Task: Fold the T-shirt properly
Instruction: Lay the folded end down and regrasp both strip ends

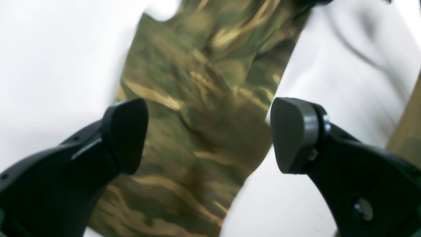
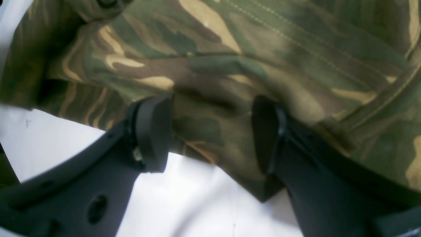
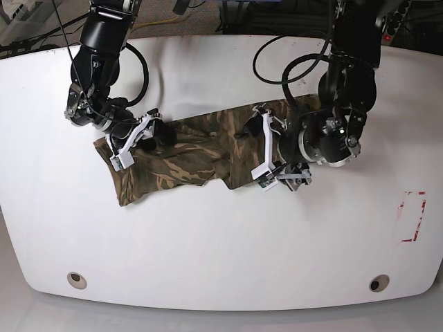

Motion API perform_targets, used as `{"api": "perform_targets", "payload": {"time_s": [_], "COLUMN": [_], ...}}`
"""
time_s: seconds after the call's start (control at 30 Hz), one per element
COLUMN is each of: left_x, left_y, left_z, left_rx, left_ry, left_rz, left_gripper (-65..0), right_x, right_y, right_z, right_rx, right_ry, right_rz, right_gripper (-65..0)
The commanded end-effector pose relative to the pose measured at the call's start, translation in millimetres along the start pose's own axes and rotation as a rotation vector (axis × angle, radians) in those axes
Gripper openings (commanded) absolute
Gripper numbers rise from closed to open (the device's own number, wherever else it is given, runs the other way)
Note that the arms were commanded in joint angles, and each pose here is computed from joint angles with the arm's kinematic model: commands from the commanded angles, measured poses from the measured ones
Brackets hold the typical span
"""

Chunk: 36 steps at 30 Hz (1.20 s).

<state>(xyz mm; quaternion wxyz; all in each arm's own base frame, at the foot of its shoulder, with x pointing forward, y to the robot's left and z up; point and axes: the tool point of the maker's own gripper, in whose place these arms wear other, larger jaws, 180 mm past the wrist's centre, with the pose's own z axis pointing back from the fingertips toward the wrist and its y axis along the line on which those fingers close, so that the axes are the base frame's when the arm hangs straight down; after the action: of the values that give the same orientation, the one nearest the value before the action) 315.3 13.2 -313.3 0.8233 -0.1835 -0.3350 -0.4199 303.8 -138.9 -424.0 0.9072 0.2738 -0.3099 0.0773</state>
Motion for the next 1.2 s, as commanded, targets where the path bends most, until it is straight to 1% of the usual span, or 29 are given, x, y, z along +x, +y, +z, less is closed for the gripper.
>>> {"api": "perform_targets", "payload": {"time_s": [0.0,0.1,0.2,0.27,0.33,0.4,0.5,0.57,0.6,0.67,0.7,0.77,0.83,0.9,0.93,1.0,1.1,1.17], "left_x": [34,44,33,17,1,-16,-41,-56,-65,-78,-86,-97,-106,-117,-124,-137,-157,-161], "left_y": [-6,-9,7,22,33,45,53,60,64,69,72,72,68,64,63,65,70,73], "left_z": [13,25,35,42,50,56,61,64,65,66,66,64,59,54,52,48,46,45], "left_rx": [0.011,0.033,0.077,0.116,0.148,0.178,0.201,0.219,0.228,0.237,0.242,0.237,0.226,0.212,0.208,0.215,0.243,0.258], "left_ry": [-0.092,-0.125,-0.097,-0.071,-0.049,-0.027,0.006,0.022,0.030,0.045,0.049,0.052,0.047,0.062,0.076,0.111,0.182,0.191], "left_rz": [-0.077,-0.121,-0.124,-0.088,-0.052,-0.003,0.070,0.125,0.162,0.208,0.238,0.272,0.301,0.323,0.335,0.352,0.353,0.348], "left_gripper": [-10.3,-10.3,-10.3,-10.3,-10.3,-10.3,-11.4,-14.6,-17.8,-22.6,-26.7,-33.9,-42.1,-47.4,-48.8,-48.5,-47.4,-47.4], "right_x": [-25,-25,-23,-17,-7,6,23,38,45,57,71,87,97,109,113,118,131,130], "right_y": [-14,-14,-14,-11,-6,2,9,12,16,16,11,3,-9,-26,-34,-50,-75,-90], "right_z": [3,3,4,5,8,11,18,23,24,29,37,45,49,60,64,69,81,86], "right_rx": [-0.065,-0.065,-0.067,-0.059,-0.041,-0.001,0.043,0.064,0.088,0.105,0.107,0.104,0.088,0.057,0.045,0.027,-0.013,-0.032], "right_ry": [0.126,0.126,0.121,0.104,0.068,0.015,-0.020,-0.040,-0.063,-0.103,-0.147,-0.196,-0.214,-0.236,-0.242,-0.246,-0.279,-0.283], "right_rz": [0.002,0.002,0.008,0.011,0.016,0.009,0.016,0.030,0.026,-0.008,-0.040,-0.077,-0.107,-0.114,-0.120,-0.146,-0.173,-0.200], "right_gripper": [-27.9,-27.9,-27.9,-27.9,-27.9,-27.9,-27.4,-27.4,-27.4,-27.3,-27.3,-27.0,-24.1,-20.5,-18.4,-16.2,-15.9,-15.7]}}
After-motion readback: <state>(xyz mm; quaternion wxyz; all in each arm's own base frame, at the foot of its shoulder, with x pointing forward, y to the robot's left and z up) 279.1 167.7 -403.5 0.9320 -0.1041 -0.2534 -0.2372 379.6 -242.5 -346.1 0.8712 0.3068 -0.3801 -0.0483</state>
